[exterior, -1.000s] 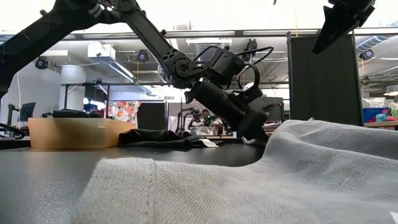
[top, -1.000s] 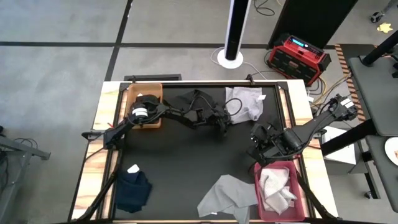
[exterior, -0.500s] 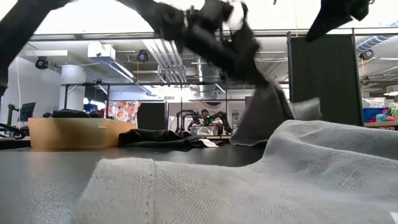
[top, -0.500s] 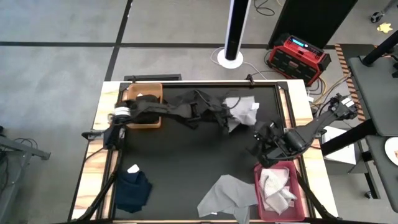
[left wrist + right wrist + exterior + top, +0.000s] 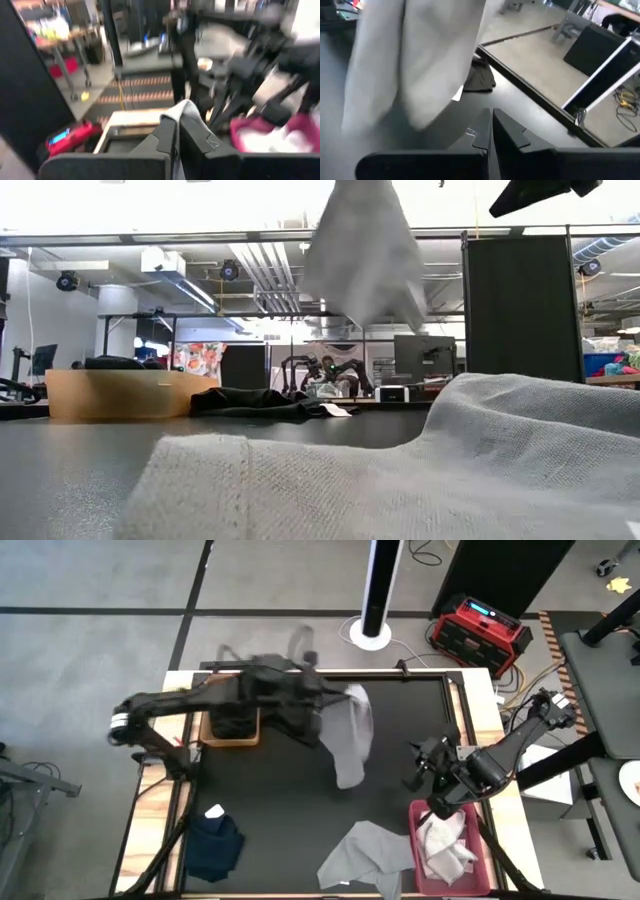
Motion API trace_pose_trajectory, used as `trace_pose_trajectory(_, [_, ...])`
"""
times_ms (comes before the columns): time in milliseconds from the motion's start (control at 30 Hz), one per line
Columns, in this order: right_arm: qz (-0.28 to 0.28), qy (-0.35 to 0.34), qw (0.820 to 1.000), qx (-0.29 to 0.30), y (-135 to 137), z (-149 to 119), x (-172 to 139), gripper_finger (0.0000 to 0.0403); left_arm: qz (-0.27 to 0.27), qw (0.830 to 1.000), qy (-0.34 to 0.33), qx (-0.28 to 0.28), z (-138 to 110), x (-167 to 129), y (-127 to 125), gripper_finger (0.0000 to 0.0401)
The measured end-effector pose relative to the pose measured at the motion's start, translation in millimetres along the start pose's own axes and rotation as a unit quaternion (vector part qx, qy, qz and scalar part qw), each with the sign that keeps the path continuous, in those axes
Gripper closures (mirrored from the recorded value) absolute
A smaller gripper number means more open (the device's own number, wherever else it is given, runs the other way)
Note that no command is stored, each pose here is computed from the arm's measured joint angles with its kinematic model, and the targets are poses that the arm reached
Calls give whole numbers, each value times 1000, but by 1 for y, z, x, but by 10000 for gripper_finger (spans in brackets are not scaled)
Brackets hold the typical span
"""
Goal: Sort towels by color in basket
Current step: Put the top gray towel into the pink bin
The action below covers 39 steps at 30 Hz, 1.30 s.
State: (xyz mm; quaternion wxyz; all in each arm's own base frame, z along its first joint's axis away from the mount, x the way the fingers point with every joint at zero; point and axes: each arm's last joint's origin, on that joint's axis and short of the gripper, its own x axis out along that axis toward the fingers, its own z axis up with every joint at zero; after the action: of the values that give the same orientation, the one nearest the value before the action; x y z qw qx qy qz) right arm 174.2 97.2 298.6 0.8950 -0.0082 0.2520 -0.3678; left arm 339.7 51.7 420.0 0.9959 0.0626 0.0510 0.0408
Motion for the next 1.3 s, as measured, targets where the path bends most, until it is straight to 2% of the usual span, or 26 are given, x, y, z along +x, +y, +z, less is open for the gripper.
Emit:
trace_pose_trajectory(167, [5, -38, 999, -6, 4, 2, -5, 390, -12, 999, -40, -8, 29, -43, -1, 401])
trace_pose_trajectory(300, [15, -48, 999, 4, 9, 4, -5, 362, -47, 998, -44, -8, 35, -60, -4, 401])
trace_pose_trajectory(433, [21, -73, 996, 46, 9, 12, -8, 300, -77, 996, -39, -29, 36, -64, -6, 401])
trace_pose_trajectory(600, [40, -102, 989, 97, 13, 34, -11, 209, -73, 995, -40, -47, 36, -63, -5, 401])
trace_pose_trajectory(700, [81, -96, 988, 90, 20, 47, -8, 166, -43, 996, -47, -69, 35, -56, -4, 401])
trace_pose_trajectory(800, [133, -102, 982, 84, 26, 63, -2, 141, -38, 994, -54, -86, 33, -48, -3, 401])
trace_pose_trajectory(867, [136, -114, 979, 97, 23, 76, 3, 134, -38, 993, -57, -94, 32, -42, -3, 401])
trace_pose_trajectory(1000, [102, -127, 981, 102, 9, 98, 12, 134, -38, 993, -54, -100, 30, -37, -3, 401])
trace_pose_trajectory(1133, [89, -119, 985, 84, -2, 108, 30, 143, -38, 992, -61, -105, 31, -36, -2, 401])
trace_pose_trajectory(1300, [35, -120, 992, 33, -16, 114, 51, 155, -38, 992, -66, -105, 32, -36, -2, 401])
